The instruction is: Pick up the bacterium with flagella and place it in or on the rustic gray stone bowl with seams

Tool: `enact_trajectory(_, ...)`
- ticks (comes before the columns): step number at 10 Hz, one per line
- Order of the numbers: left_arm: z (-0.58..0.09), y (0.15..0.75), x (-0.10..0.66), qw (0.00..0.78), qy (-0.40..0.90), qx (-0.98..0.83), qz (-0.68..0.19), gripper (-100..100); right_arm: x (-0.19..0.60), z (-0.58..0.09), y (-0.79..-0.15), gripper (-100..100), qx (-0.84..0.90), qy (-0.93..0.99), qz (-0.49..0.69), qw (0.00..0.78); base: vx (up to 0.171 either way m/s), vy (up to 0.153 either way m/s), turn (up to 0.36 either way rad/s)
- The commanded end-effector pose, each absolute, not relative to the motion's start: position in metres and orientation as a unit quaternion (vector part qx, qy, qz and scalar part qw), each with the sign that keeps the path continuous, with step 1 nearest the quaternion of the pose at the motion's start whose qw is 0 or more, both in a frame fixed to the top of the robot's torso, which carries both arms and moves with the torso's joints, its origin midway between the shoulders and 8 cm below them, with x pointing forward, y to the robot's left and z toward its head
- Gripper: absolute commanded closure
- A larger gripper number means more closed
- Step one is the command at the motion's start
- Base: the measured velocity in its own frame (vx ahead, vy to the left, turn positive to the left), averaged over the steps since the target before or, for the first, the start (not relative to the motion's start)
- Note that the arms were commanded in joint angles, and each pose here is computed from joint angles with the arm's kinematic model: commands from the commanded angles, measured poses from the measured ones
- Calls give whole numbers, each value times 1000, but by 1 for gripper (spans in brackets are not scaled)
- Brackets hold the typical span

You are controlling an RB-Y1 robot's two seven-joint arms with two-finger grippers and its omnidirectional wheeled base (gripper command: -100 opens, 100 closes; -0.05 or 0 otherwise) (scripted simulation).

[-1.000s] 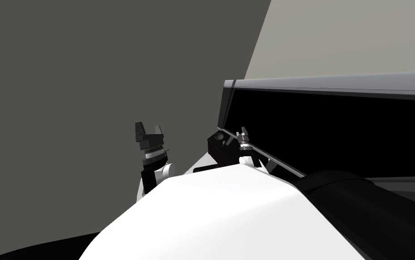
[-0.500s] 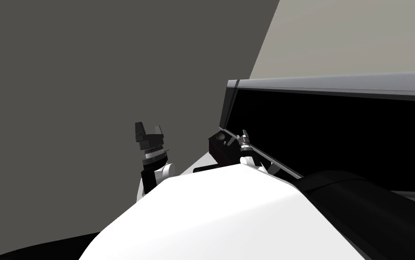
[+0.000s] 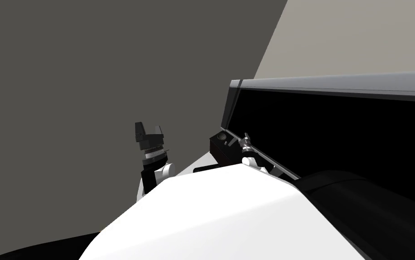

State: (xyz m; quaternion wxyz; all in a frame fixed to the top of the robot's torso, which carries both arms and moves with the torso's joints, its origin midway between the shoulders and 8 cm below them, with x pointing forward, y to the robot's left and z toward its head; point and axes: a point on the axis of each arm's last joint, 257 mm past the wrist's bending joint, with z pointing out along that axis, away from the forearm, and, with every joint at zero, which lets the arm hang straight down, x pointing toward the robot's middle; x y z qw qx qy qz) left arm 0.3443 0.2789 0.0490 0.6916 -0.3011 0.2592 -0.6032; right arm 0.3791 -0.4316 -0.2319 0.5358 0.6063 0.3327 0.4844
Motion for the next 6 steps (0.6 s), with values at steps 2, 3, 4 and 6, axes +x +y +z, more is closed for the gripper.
enact_trajectory(2,49,279,344,692,259,-301,-603,0,374,-258,-444,-100,645,312,479,506,-23,-28,131)
enact_trajectory(3,49,279,344,692,259,-301,-603,0,370,-277,-454,-100,668,306,469,490,-22,-28,143)
enact_trajectory(4,49,279,344,692,259,-301,-603,0,369,-281,-455,-100,676,296,472,483,-17,-24,94)
enact_trajectory(6,49,279,344,692,259,-301,-603,0,362,-304,-465,-100,706,278,465,457,-19,-29,117)
